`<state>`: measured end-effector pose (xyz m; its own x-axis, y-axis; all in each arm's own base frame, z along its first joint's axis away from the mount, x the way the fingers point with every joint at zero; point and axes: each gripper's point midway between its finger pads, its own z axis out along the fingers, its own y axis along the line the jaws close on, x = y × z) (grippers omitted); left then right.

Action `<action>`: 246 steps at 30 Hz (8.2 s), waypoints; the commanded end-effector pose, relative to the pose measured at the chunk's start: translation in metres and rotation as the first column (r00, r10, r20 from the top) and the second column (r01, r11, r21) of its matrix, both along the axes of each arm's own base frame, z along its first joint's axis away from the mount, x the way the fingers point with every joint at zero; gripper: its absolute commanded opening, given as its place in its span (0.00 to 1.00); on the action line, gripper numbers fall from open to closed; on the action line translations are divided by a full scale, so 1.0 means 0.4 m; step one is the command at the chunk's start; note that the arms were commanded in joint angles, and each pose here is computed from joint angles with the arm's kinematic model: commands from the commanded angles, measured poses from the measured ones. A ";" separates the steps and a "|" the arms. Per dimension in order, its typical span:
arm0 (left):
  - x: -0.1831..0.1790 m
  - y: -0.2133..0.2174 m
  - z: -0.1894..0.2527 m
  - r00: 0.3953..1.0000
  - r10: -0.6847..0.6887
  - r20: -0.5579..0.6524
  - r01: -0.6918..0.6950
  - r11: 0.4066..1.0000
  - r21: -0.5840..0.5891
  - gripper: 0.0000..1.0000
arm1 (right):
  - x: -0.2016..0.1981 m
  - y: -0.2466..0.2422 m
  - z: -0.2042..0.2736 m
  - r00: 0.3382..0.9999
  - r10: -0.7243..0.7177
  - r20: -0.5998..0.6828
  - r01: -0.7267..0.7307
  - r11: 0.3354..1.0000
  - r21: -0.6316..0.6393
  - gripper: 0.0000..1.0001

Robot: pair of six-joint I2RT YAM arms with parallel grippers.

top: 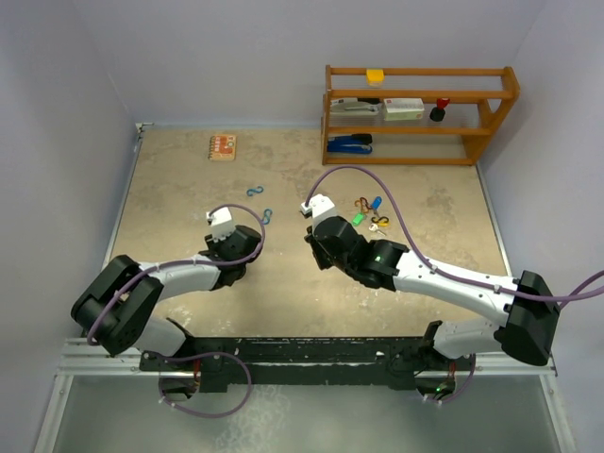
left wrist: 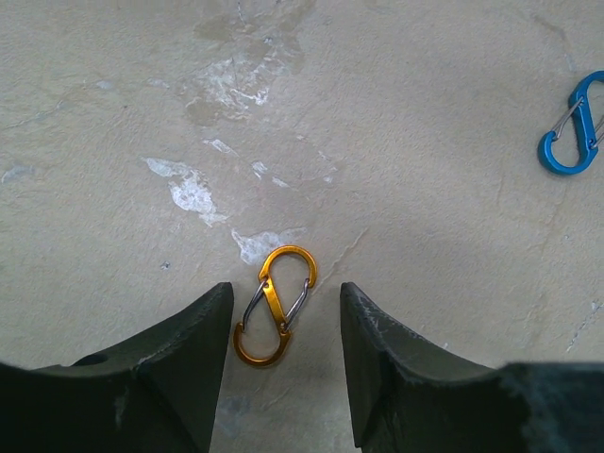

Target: Put the keys on the keyring

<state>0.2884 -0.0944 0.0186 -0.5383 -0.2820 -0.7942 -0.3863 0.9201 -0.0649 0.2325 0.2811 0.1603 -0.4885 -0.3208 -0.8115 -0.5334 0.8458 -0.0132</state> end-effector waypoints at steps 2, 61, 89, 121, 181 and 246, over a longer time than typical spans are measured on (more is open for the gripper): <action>0.000 -0.033 -0.024 0.998 -0.045 -0.050 0.043 0.998 -0.041 0.42 | 0.012 0.014 0.052 0.999 0.001 0.039 -0.003 0.998 0.060 0.00; 0.011 -0.148 0.045 0.965 -0.261 0.005 0.257 0.946 -0.196 0.00 | 0.011 0.032 0.036 0.999 0.032 0.025 -0.033 0.998 0.048 0.00; -0.038 -0.438 0.312 0.708 -0.636 0.309 0.700 0.573 -0.425 0.00 | -0.001 0.129 0.000 0.985 0.173 -0.006 -0.172 0.980 0.100 0.00; -0.092 -0.453 0.340 0.648 -0.696 0.311 0.747 0.501 -0.437 0.00 | 0.018 0.126 -0.009 0.989 0.148 -0.001 -0.147 0.985 0.089 0.00; -0.137 -0.456 0.293 0.627 -0.739 0.247 0.753 0.495 -0.434 0.00 | 0.042 0.088 -0.003 0.995 0.100 0.013 -0.100 0.992 0.079 0.00; -0.115 -0.462 0.357 0.619 -0.668 0.413 0.781 0.470 -0.411 0.04 | 0.044 0.037 0.009 0.989 -0.002 -0.151 0.042 0.963 0.266 0.39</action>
<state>0.2362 -0.2723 0.1355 -0.6820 -0.1684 -0.7117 0.4261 0.6995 -0.5737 0.2555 0.2901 0.1532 -0.5736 -0.1871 -0.7975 -0.5145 0.8399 0.1730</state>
